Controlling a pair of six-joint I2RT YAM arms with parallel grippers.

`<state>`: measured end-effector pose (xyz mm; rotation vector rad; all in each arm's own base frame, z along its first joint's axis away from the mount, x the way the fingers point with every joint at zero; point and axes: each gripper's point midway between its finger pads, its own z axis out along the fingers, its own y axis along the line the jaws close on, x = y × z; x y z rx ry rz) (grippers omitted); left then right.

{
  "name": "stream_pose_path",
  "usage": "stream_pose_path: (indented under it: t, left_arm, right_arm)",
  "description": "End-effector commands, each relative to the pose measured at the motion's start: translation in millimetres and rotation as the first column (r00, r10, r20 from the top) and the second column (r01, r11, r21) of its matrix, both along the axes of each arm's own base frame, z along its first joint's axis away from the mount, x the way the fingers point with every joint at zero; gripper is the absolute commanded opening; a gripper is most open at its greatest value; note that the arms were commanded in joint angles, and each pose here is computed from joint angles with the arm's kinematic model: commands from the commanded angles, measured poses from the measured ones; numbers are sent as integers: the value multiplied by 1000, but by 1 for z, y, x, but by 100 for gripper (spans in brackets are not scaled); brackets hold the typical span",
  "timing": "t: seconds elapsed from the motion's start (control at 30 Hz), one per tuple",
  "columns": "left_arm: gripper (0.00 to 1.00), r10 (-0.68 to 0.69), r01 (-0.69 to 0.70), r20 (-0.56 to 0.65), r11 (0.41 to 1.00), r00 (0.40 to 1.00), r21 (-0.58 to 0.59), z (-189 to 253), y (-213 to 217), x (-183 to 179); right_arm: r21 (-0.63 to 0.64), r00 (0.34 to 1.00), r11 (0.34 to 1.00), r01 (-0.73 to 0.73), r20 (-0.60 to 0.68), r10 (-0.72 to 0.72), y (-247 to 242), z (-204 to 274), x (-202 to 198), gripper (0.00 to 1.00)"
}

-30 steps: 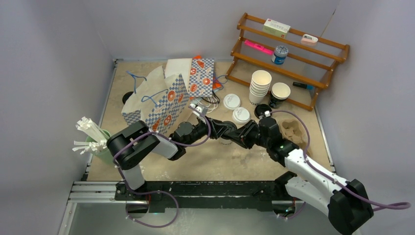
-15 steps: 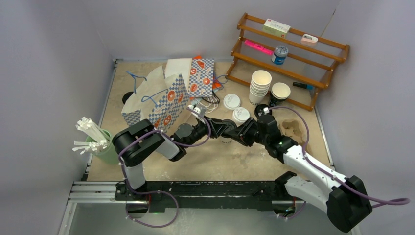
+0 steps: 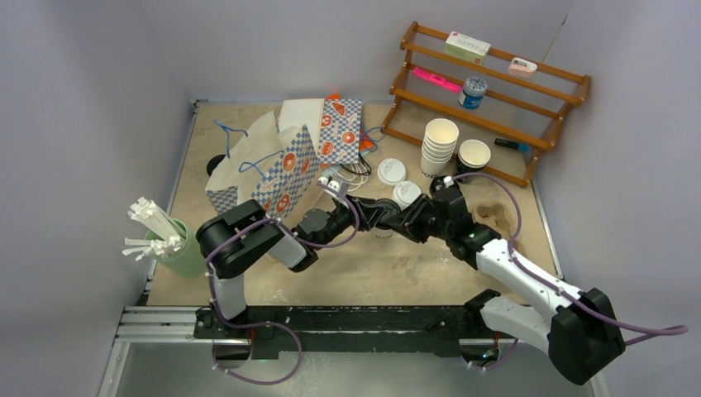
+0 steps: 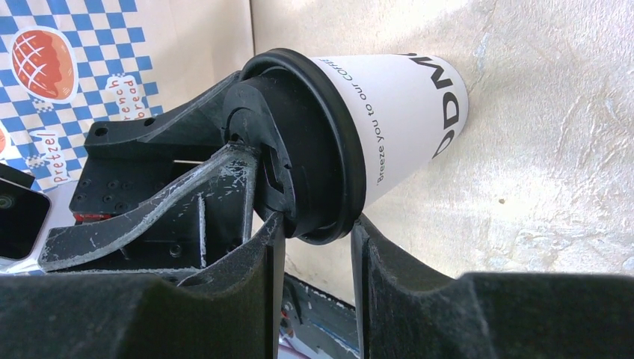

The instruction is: Pack the takeout coffee

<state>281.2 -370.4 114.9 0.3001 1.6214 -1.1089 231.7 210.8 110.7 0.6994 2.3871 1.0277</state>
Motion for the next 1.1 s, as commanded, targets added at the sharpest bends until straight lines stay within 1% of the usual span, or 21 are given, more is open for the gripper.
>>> stream_pose_path:
  t: [0.0, 0.1, 0.23, 0.3, 0.37, 0.57, 0.67, 0.77, 0.87, 1.07]
  left_arm:
    - [49, -137, 244, -303, 903, 943, 352, -137, 12, -69]
    - [49, -138, 248, -307, 901, 942, 357, -138, 10, -68]
    - [49, -143, 256, -317, 900, 938, 354, -135, 9, -69]
    - [50, -143, 257, -318, 900, 937, 352, -128, 7, -67]
    - [51, -137, 261, -327, 891, 935, 371, -120, 5, -64]
    - [59, -133, 249, -295, 881, 946, 402, -80, -5, -44]
    - [63, -126, 243, -284, 872, 951, 426, -63, -8, -36]
    - [65, -117, 229, -269, 871, 956, 435, -51, -7, -29]
    - [67, -113, 225, -274, 879, 955, 421, -45, -3, -23]
    - [71, -113, 211, -258, 894, 960, 395, -27, 0, -12]
  right_arm:
    - [-151, 1000, 988, 21, -11, -23, -19, -34, 3, 30]
    - [-149, 1000, 989, 17, -21, -20, -19, -37, 1, 31]
    - [-108, 1000, 994, -12, -17, 10, -15, -37, -2, 32]
    - [-96, 1000, 995, -24, 7, 24, -13, -29, 0, 36]
    - [-94, 999, 995, -25, 46, 29, -13, -12, 4, 41]
    - [-147, 991, 989, -17, 131, 37, -22, 22, 11, 55]
    - [-164, 984, 986, -36, 166, 64, -22, 33, 13, 56]
    - [-160, 975, 986, -53, 204, 85, -21, 42, 13, 61]
    - [-159, 965, 985, -67, 239, 104, -19, 52, 14, 65]
    - [-221, 945, 969, -114, 276, 175, -18, 69, 20, 72]
